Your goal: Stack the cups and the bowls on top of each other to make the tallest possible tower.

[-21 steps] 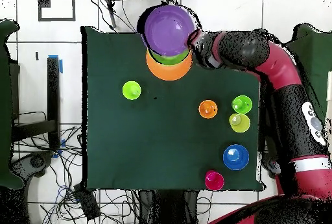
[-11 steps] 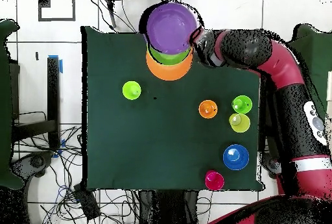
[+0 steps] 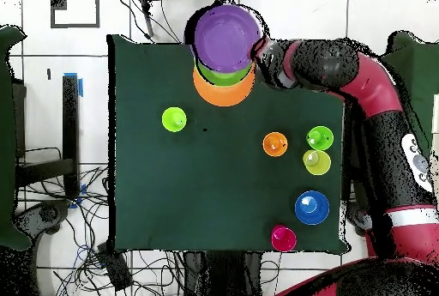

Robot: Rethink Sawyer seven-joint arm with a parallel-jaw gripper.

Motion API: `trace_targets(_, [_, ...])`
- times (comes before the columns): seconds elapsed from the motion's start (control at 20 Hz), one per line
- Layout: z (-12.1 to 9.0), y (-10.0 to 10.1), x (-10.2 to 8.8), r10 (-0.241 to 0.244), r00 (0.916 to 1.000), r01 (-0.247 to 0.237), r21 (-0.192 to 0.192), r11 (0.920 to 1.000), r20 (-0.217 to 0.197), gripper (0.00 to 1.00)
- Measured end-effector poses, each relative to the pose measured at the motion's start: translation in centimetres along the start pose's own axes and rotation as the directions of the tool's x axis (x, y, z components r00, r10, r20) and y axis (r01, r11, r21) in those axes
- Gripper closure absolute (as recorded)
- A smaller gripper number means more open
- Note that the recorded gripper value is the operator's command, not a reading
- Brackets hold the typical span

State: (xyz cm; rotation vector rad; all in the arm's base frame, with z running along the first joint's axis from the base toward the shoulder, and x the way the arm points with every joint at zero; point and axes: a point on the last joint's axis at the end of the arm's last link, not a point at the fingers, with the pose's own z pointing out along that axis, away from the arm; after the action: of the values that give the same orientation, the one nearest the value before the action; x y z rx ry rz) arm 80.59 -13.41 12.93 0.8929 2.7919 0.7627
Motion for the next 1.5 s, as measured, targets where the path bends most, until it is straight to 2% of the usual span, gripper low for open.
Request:
trace_targets(0.95, [-0.3, -1.3, 0.7, -0.003, 0.9999, 0.003, 0.017, 0.9998, -0.011, 1.0])
trace_targets(1.5, [-0.5, -1.1, 0.9, -0.012, 0.9999, 0.013, 0.023, 0.9997, -0.01, 1.0])
